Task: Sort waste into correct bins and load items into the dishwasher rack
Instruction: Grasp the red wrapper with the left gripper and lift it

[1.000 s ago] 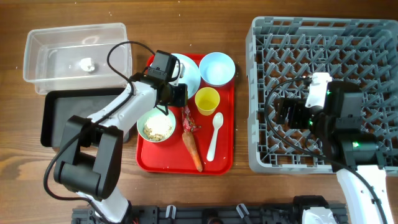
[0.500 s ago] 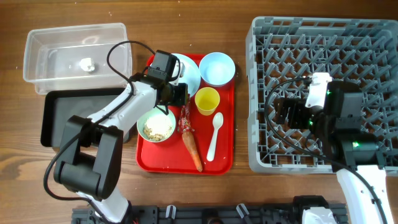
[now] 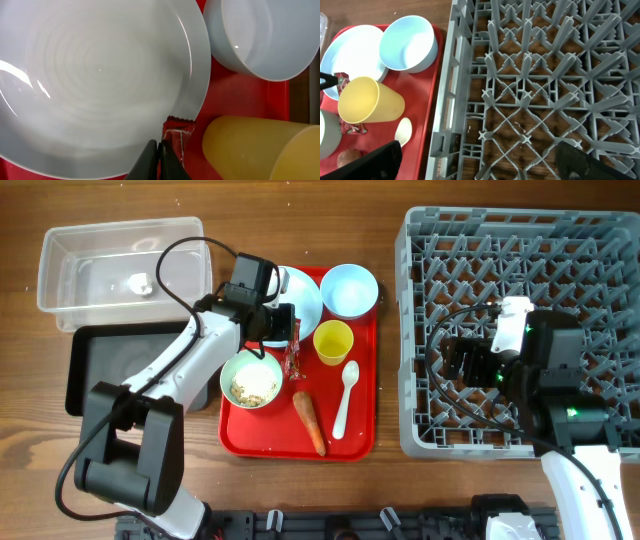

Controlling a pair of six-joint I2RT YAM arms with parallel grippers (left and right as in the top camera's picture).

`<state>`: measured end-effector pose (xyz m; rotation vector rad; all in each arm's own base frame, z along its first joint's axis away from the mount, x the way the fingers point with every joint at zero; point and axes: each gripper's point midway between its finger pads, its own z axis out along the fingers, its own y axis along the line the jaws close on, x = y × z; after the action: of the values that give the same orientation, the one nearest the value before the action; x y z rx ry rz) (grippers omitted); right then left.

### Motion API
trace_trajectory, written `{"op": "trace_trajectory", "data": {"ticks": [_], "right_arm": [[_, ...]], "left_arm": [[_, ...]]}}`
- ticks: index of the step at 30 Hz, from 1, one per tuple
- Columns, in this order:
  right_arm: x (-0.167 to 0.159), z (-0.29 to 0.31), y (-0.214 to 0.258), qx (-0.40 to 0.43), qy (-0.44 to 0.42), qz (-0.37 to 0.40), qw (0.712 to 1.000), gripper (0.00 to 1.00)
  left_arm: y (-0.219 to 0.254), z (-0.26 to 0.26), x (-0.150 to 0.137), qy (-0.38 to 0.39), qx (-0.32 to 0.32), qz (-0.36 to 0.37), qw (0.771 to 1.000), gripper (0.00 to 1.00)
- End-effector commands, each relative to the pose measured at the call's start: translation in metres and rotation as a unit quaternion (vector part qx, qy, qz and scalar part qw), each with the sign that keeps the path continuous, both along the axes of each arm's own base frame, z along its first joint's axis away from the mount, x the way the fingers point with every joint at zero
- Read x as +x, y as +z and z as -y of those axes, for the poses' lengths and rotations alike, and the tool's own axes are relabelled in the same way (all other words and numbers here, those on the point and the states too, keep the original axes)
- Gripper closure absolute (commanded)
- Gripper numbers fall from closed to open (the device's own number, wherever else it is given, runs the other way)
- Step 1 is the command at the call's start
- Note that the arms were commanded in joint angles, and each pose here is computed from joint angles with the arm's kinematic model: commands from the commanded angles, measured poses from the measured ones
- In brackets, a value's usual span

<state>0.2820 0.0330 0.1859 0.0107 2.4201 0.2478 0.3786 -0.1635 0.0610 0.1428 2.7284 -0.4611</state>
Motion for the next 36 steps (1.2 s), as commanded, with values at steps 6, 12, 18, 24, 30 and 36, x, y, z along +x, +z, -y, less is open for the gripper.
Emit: {"op": "trace_trajectory", "data": {"ticks": [6, 12, 18, 24, 30, 36], "right_arm": [[0.003, -0.003, 0.009, 0.006, 0.008, 0.012, 1.000, 0.00], [0.003, -0.003, 0.009, 0.006, 0.007, 0.012, 1.000, 0.00], [0.003, -0.003, 0.009, 0.006, 0.008, 0.012, 1.000, 0.00], [0.003, -0.003, 0.009, 0.006, 0.008, 0.012, 1.000, 0.00], [0.003, -0.003, 0.009, 0.006, 0.008, 0.012, 1.000, 0.00], [0.003, -0.003, 0.009, 0.006, 0.008, 0.012, 1.000, 0.00]], "left_arm": [[0.012, -0.010, 0.013, 0.016, 0.024, 0.031, 0.999, 0.96], [0.000, -0.018, 0.015, 0.026, 0.048, 0.026, 0.998, 0.96], [-0.014, -0.007, 0.012, 0.012, 0.028, 0.005, 1.000, 0.55], [-0.017, 0.000, 0.010, 0.002, 0.009, -0.002, 1.000, 0.42], [-0.018, 0.006, 0.002, -0.005, -0.005, -0.020, 1.000, 0.44], [-0.026, 0.005, -0.006, -0.006, 0.000, -0.033, 0.999, 0.46]]}}
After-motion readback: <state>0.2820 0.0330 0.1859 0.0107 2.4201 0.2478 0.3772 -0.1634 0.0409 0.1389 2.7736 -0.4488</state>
